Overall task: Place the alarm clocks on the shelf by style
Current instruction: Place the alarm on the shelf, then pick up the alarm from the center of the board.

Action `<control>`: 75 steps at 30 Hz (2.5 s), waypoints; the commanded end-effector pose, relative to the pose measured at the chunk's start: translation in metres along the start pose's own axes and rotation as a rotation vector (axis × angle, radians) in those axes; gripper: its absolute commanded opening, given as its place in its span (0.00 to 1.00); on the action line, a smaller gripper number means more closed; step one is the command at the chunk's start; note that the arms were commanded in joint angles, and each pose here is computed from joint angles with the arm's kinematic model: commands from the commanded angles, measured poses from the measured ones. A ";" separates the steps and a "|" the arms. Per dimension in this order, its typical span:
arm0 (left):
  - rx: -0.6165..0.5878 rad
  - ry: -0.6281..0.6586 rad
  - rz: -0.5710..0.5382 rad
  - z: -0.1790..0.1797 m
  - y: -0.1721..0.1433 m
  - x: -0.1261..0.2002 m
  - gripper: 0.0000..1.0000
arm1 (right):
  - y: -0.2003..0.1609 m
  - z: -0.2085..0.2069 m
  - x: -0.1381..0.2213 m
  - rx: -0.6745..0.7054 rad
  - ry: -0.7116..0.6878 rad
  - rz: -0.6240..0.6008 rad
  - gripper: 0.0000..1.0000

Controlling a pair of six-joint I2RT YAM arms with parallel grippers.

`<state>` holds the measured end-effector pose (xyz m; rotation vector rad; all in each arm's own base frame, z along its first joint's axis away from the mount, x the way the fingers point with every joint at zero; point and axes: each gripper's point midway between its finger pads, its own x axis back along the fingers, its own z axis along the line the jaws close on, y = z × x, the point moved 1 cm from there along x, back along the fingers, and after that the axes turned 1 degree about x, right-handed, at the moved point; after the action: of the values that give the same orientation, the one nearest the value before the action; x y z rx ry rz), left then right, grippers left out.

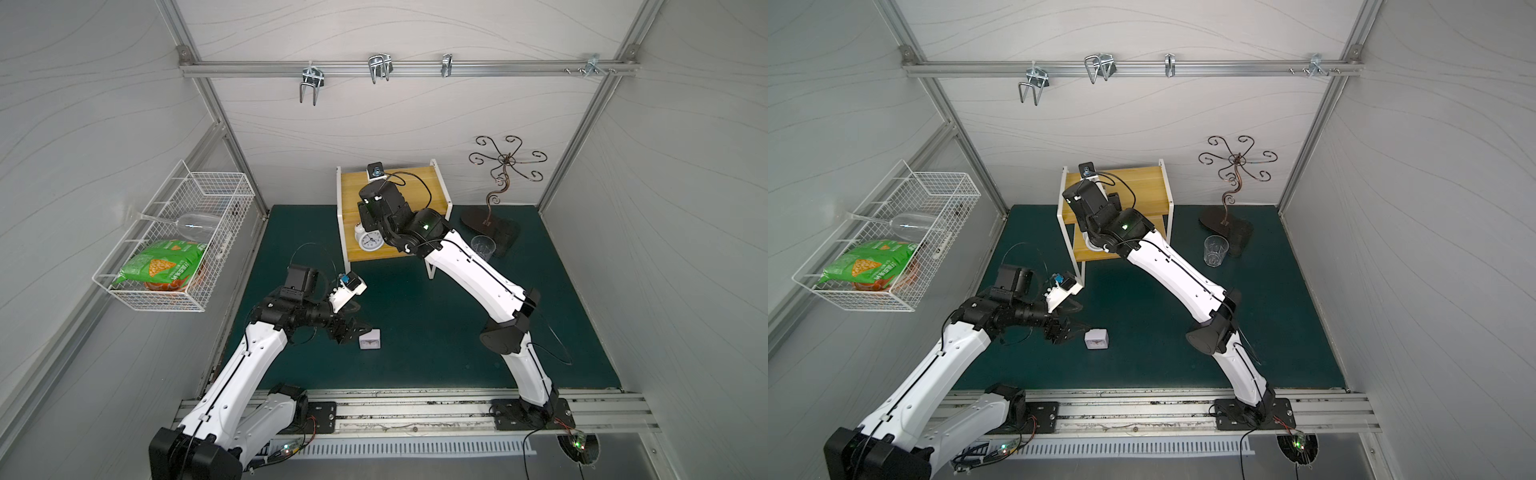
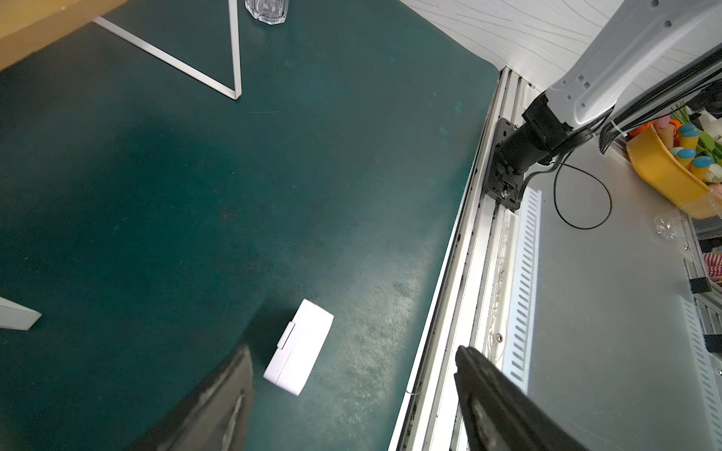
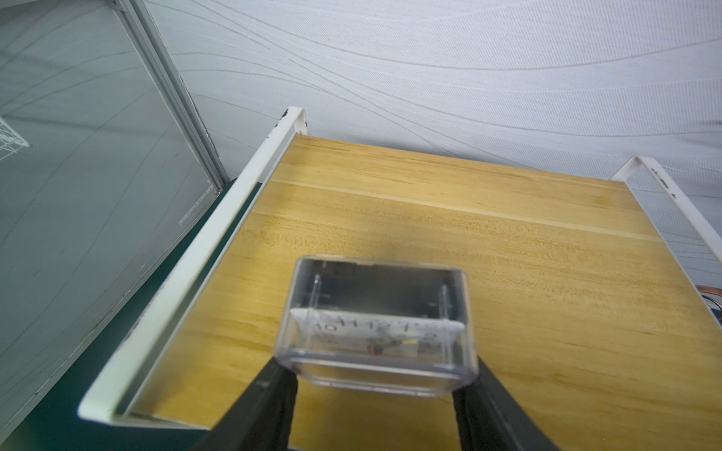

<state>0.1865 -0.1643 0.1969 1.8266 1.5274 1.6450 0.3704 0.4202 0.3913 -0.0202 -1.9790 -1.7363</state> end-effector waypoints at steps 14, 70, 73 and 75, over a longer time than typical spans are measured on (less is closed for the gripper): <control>-0.011 -0.013 -0.021 -0.002 0.004 0.001 0.83 | 0.006 -0.007 -0.003 -0.050 -0.015 -0.015 0.68; 0.000 0.164 0.007 0.026 -0.012 0.002 0.82 | -0.238 0.000 0.151 -0.123 0.152 0.076 0.98; 0.001 0.187 0.003 0.030 -0.015 0.005 0.82 | -0.259 0.014 0.150 -0.140 0.148 0.081 0.98; 0.009 0.193 -0.008 0.032 -0.018 0.007 0.82 | -0.272 0.023 0.150 -0.150 0.145 0.083 0.98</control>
<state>0.1951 -0.1414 0.1712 1.7895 1.6089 1.8206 0.1434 0.3371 0.2001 -0.0149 -1.7645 -1.6532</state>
